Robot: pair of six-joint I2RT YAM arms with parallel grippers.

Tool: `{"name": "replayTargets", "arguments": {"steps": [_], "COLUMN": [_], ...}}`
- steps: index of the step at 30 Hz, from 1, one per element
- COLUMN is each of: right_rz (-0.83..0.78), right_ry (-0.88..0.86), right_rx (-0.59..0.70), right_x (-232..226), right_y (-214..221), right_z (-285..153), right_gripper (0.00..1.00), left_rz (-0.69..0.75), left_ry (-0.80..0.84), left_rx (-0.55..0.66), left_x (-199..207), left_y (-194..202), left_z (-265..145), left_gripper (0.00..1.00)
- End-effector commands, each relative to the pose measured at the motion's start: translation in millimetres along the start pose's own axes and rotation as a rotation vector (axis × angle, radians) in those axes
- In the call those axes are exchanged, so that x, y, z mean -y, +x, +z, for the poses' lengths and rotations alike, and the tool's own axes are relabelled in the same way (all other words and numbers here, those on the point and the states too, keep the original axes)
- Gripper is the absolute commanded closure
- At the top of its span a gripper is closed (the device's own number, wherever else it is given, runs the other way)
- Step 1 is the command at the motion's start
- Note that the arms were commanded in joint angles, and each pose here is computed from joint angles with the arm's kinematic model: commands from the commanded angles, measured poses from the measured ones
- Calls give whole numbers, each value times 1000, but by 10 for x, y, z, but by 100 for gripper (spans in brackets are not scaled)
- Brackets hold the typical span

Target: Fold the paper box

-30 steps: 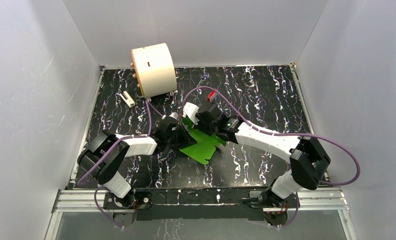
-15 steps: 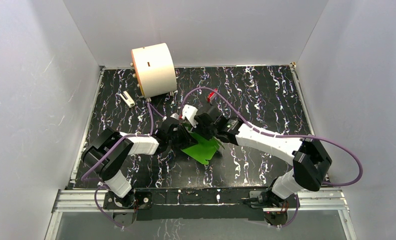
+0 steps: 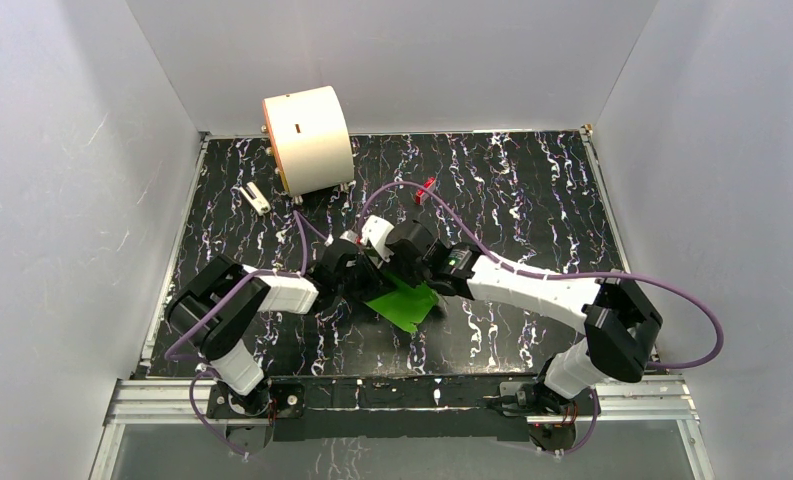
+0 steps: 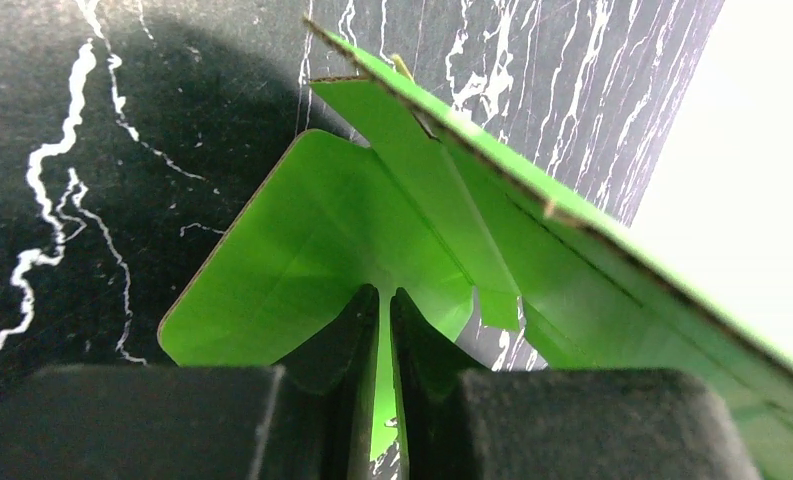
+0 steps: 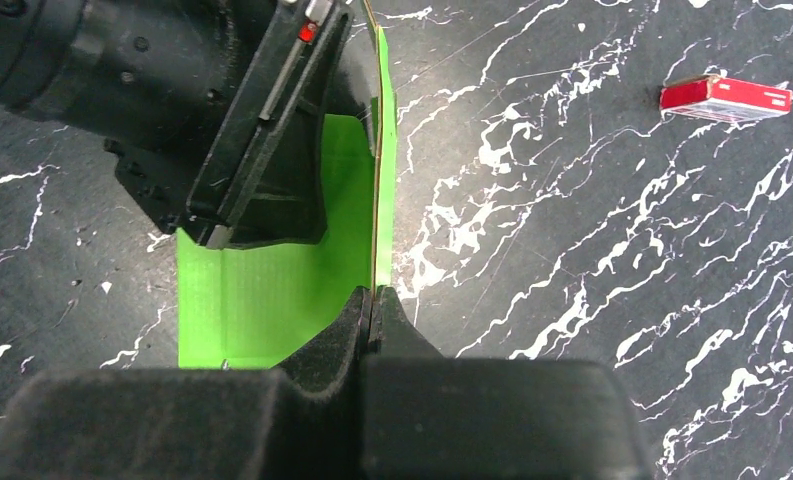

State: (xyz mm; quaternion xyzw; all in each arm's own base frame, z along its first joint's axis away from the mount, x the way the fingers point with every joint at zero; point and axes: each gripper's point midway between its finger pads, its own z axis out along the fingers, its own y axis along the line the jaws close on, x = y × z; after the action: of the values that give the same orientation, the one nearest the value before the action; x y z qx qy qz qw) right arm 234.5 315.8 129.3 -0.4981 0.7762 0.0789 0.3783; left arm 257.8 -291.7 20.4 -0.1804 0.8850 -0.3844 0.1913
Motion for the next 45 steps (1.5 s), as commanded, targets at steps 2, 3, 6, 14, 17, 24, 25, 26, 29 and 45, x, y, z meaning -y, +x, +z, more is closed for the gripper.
{"name": "replayTargets", "arguments": {"steps": [2,3,6,14,17,24,25,26,29,45], "right_rz": [13,-5,-42,-78,-61,-39,-32,-31,-39,-46], "right_ry": [105,123,139,28,-36,-215,-240,-263,-333,-483], "right_rx": [143,138,125,110,126,140,135,131,122,79], "right_x": [158,195,262,346,380,390,410,413,368,365], "right_y": [-335,-325,-300,-201,-190,-133,-122,-108,-84,-137], "right_z": [-116,-122,-101,45,76,162,177,203,284,730], "right_gripper": [99,99,99,99,98,97,97,97,97,85], "left_rz": [38,48,92,178,203,250,265,277,341,618], "left_ry": [-92,-89,-80,-129,-143,-211,-230,-261,-313,-252], "left_rx": [40,40,51,141,170,222,242,262,317,83], "left_x": [-220,-203,-154,-194,-181,-132,-118,-130,-85,113], "left_y": [-20,-22,-45,-248,-353,-705,-791,-869,-1082,-1237], "left_z": [-117,-147,-247,-652,-839,-1248,-1304,-1360,-1520,-1277], "left_gripper": [89,88,85,80,76,68,65,64,61,42]}}
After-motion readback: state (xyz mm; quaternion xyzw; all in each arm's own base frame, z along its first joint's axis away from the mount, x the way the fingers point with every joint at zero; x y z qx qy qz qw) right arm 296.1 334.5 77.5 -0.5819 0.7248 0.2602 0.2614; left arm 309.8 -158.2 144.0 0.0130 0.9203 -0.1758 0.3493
